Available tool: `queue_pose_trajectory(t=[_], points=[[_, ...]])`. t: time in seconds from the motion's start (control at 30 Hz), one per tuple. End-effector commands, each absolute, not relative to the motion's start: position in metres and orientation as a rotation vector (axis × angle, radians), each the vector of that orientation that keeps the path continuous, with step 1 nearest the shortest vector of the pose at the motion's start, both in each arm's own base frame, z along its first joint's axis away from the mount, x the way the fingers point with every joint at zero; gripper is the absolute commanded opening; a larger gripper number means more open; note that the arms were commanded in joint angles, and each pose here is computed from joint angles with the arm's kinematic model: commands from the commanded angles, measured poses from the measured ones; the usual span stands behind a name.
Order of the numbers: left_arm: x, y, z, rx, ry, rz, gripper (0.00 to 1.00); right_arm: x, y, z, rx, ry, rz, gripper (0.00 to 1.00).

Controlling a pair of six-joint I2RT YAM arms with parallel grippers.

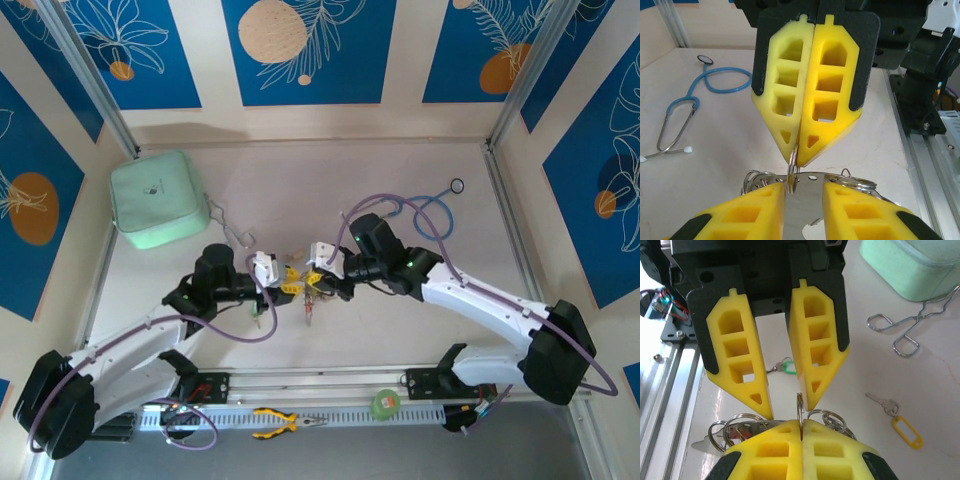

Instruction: Put the keys on the keyring

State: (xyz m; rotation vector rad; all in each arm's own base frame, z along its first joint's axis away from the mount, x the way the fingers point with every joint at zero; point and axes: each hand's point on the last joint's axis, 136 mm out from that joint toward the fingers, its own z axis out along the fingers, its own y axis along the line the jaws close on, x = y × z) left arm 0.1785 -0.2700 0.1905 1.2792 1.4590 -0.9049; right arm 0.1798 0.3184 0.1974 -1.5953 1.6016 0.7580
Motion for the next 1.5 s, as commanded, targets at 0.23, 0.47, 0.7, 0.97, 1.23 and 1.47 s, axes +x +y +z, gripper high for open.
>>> queue_pose_trajectory(t=[0.23, 0.47, 0.7, 0.97, 1.23, 1.47], points=[[0.176, -0.269, 0.192, 1.339, 1.439, -0.876, 0.22, 0.167, 0.323, 0.19, -1.806, 1.597, 0.634, 0.0], [0.173, -0.273, 0.192, 1.358, 1.42, -0.905, 0.14, 0.167, 0.336, 0.193, -1.822, 1.573, 0.637, 0.0], [0.169, -0.274, 0.195, 1.339, 1.39, -0.941, 0.0, 0.178, 0.326, 0.212, -1.594, 1.601, 0.819, 0.26], [0.168, -0.274, 0.199, 1.284, 1.271, -0.937, 0.0, 0.16, 0.306, 0.2, -1.494, 1.426, 1.003, 0.27], [0.159, -0.272, 0.192, 1.375, 1.143, -0.828, 0.0, 0.16, 0.315, 0.183, -1.554, 1.359, 0.835, 0.25], [0.157, -0.27, 0.192, 1.4, 1.105, -0.764, 0.0, 0.162, 0.323, 0.183, -1.563, 1.305, 0.766, 0.23]])
